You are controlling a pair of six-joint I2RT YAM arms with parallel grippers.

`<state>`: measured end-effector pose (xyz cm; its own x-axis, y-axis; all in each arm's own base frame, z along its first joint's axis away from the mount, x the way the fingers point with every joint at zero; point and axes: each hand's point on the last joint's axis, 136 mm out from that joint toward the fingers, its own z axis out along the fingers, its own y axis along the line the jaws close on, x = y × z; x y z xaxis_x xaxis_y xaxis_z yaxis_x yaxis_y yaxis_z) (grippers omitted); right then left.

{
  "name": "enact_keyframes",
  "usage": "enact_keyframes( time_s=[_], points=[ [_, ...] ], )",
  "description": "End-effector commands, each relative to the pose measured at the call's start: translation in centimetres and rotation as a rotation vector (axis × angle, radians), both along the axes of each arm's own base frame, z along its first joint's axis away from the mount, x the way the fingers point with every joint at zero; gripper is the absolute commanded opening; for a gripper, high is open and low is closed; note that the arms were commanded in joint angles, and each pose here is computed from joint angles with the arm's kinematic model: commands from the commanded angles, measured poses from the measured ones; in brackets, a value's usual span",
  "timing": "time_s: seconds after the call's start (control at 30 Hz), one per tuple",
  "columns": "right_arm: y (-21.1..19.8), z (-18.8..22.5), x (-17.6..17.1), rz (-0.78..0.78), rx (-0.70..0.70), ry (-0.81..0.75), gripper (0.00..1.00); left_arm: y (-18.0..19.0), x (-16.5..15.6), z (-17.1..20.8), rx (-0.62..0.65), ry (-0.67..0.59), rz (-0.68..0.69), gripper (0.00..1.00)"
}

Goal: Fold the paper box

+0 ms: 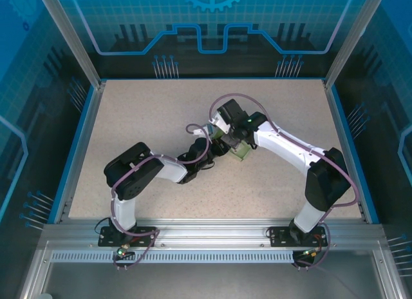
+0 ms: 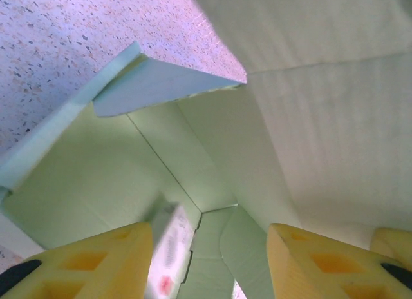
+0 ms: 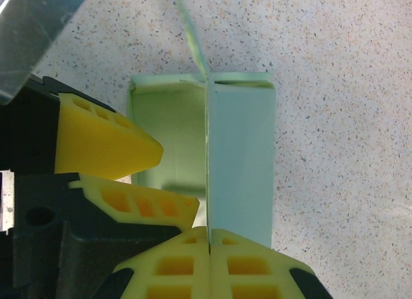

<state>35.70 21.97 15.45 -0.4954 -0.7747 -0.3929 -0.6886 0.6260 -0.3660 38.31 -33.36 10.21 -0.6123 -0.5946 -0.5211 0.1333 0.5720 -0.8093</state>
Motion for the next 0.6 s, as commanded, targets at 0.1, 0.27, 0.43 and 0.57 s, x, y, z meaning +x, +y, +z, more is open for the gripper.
enact_keyframes(
  time_s=[0.1, 0.27, 0.43, 0.57],
  points=[
    [-0.2, 0.0, 0.1, -0.02, 0.02, 0.008, 0.01, -0.3, 0.0, 1.6, -0.034, -0.035, 0.0, 0.52],
    [-0.4, 0.0, 0.2, -0.025, 0.012, 0.002, 0.01, 0.6, -1.0, 2.1, 0.005, -0.048, -0.012, 0.52],
    [-0.5, -0.2, 0.3, -0.027, -0.002, 0.003, 0.01, 2.6, -2.5, 2.0, 0.054, -0.054, -0.005, 0.53],
    [-0.5, -0.6, 0.3, -0.02, -0.029, 0.003, 0.02, 4.6, -4.1, 1.8, 0.111, -0.054, -0.016, 0.53]
  ],
)
